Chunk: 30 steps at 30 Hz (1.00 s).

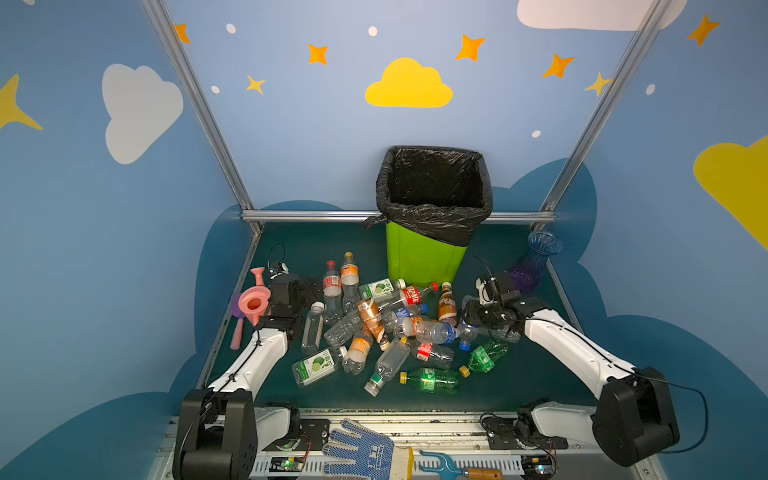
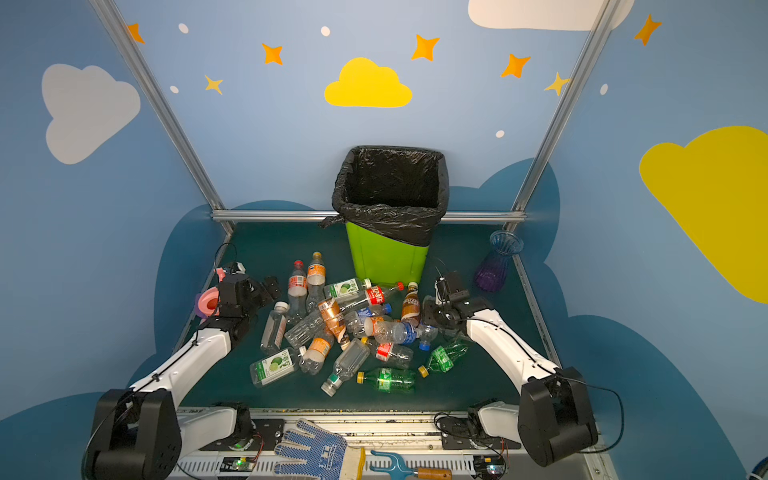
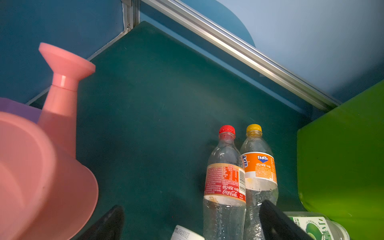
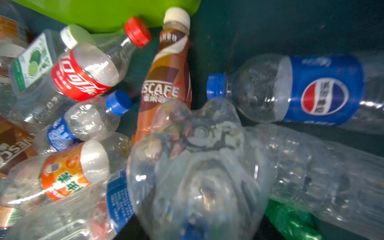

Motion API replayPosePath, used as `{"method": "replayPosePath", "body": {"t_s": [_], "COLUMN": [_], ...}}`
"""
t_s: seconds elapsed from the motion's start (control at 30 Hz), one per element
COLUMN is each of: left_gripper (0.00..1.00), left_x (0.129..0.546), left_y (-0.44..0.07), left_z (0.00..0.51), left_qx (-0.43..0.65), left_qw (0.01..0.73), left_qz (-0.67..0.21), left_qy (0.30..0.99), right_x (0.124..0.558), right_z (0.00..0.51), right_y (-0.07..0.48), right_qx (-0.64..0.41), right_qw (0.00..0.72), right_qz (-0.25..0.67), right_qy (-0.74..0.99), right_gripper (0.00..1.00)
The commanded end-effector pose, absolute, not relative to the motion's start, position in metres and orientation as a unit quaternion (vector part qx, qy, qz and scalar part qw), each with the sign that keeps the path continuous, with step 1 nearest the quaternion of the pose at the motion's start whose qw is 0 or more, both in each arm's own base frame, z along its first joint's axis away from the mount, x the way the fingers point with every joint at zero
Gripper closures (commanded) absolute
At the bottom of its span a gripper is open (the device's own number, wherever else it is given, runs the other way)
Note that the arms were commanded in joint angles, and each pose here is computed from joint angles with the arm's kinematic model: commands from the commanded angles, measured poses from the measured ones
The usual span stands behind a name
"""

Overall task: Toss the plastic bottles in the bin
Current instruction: 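Lift the clear bottle with the right gripper over the bin and release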

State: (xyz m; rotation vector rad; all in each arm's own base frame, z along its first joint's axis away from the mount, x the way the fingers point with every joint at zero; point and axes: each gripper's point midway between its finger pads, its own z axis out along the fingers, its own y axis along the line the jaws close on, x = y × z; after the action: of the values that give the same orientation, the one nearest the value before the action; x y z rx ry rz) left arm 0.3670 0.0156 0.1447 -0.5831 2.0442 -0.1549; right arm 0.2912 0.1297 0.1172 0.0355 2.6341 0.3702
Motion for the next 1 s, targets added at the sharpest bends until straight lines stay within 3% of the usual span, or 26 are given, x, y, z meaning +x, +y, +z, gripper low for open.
{"method": "replayPosePath", "body": {"t_s": [0.0,0.1,0.23,0.4,0.57,0.7,0.83,0.9,0.97], "left_gripper": [0.00,0.00,0.00,0.00,0.00,0.00,0.00,0.00,0.00], "left_x": [0.364,0.363,0.362,0.361,0.362,0.364,0.365,0.367,0.368], "left_y": [0.017,0.018,0.019,0.023,0.024,0.021,0.020,0.020,0.020], "left_z": [0.145,0.144,0.139,0.133,0.128,0.124,0.118,0.115,0.114], "left_qx": [-0.246,-0.250,-0.258,-0.273,-0.284,-0.285,-0.290,-0.296,-0.294], "left_qw": [0.484,0.482,0.475,0.463,0.456,0.444,0.434,0.430,0.423], "left_qz": [-0.061,-0.062,-0.058,-0.048,-0.050,-0.055,-0.058,-0.058,-0.055], "left_qy": [0.838,0.837,0.839,0.842,0.842,0.848,0.851,0.851,0.856], "right_x": [0.310,0.330,0.344,0.322,0.295,0.336,0.418,0.442,0.449], "right_z": [0.165,0.228,0.352,0.508,0.605,0.606,0.542,0.510,0.505], "right_y": [0.122,0.117,0.103,0.080,0.069,0.103,0.178,0.208,0.207], "right_qx": [0.003,-0.014,-0.033,-0.028,-0.003,-0.019,-0.093,-0.143,-0.143], "right_qw": [0.307,0.383,0.509,0.669,0.778,0.760,0.645,0.583,0.568], "right_qz": [0.117,0.112,0.102,0.092,0.127,0.202,0.283,0.283,0.264], "right_qy": [0.945,0.917,0.854,0.737,0.615,0.617,0.704,0.748,0.766], "right_gripper": [0.52,0.52,0.52,0.53,0.52,0.52,0.47,0.41,0.29]}}
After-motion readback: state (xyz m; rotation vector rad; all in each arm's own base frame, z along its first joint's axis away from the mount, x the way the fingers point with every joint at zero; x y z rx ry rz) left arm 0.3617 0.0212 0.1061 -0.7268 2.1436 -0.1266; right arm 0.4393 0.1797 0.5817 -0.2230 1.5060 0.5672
